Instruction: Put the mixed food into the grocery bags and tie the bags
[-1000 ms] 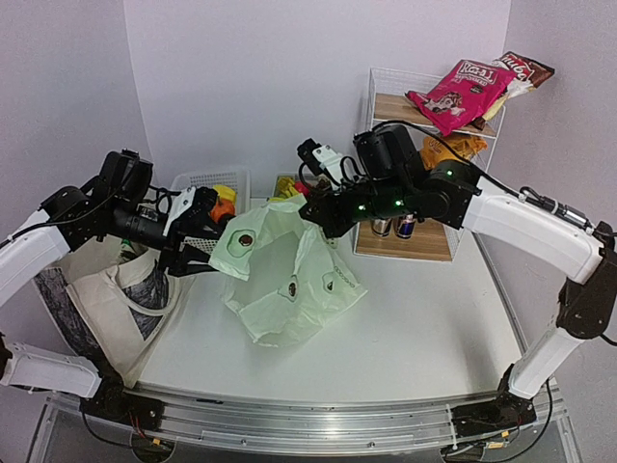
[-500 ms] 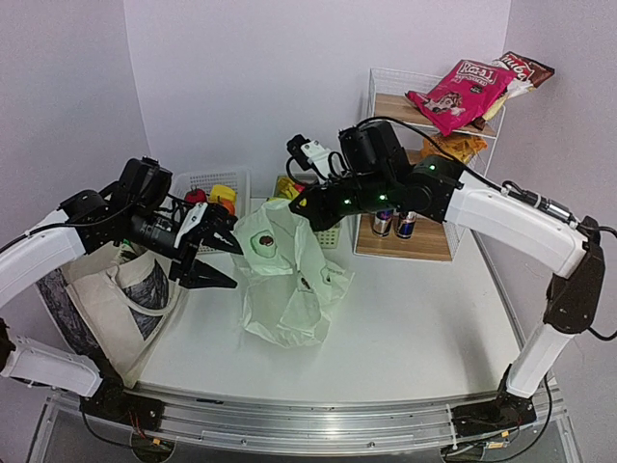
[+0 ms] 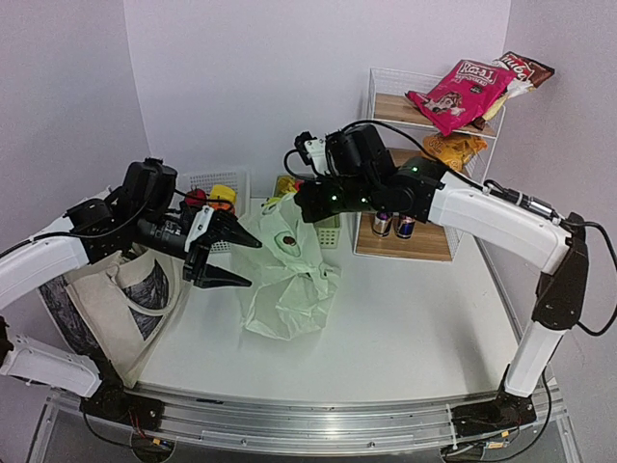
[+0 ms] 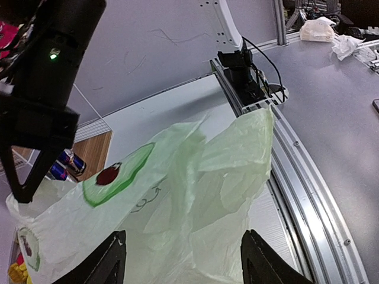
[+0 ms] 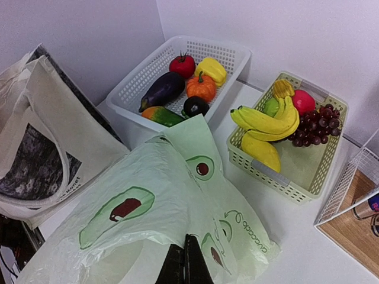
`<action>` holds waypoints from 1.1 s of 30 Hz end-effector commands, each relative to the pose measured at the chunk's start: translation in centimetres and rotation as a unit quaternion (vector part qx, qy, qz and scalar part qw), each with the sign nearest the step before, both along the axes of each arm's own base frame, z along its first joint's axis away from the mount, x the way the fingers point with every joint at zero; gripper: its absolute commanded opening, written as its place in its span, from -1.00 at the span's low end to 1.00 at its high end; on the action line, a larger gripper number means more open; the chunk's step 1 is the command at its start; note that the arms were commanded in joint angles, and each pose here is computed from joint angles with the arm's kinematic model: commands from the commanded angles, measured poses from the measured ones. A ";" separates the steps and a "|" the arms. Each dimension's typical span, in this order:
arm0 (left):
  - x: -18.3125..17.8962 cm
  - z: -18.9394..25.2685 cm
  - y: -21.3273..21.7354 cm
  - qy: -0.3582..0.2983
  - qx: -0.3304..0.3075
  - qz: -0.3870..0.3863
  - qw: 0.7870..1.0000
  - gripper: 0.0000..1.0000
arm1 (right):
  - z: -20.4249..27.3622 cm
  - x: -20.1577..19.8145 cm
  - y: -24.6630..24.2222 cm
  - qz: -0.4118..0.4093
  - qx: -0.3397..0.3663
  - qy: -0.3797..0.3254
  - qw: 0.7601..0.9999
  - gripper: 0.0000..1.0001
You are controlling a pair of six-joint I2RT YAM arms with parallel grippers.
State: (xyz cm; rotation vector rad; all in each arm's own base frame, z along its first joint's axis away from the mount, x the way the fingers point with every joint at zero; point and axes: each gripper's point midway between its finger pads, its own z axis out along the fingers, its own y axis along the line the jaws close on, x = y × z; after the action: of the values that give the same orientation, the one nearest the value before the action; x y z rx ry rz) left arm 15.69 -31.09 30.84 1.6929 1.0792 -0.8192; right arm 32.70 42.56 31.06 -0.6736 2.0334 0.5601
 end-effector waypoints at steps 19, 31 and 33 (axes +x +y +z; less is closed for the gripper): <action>4.5 -1.4 -5.0 -0.109 -0.006 0.058 0.992 0.21 | 2.4 1.9 0.8 -0.051 0.072 0.002 0.996 -1.00; 3.3 -1.7 -5.3 -0.057 -0.010 0.034 0.998 -1.00 | 1.2 1.4 0.6 -0.044 0.070 0.018 0.996 -1.00; 3.8 -0.2 -5.1 -0.021 -0.010 0.065 0.998 -1.00 | 1.0 1.3 0.2 -0.043 0.069 0.022 0.996 -1.00</action>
State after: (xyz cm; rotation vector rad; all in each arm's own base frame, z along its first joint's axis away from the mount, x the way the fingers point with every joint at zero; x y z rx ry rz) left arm 19.06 -36.22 28.01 1.6910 1.0385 -0.6520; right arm 34.11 43.08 31.66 -0.5079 2.0400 0.6209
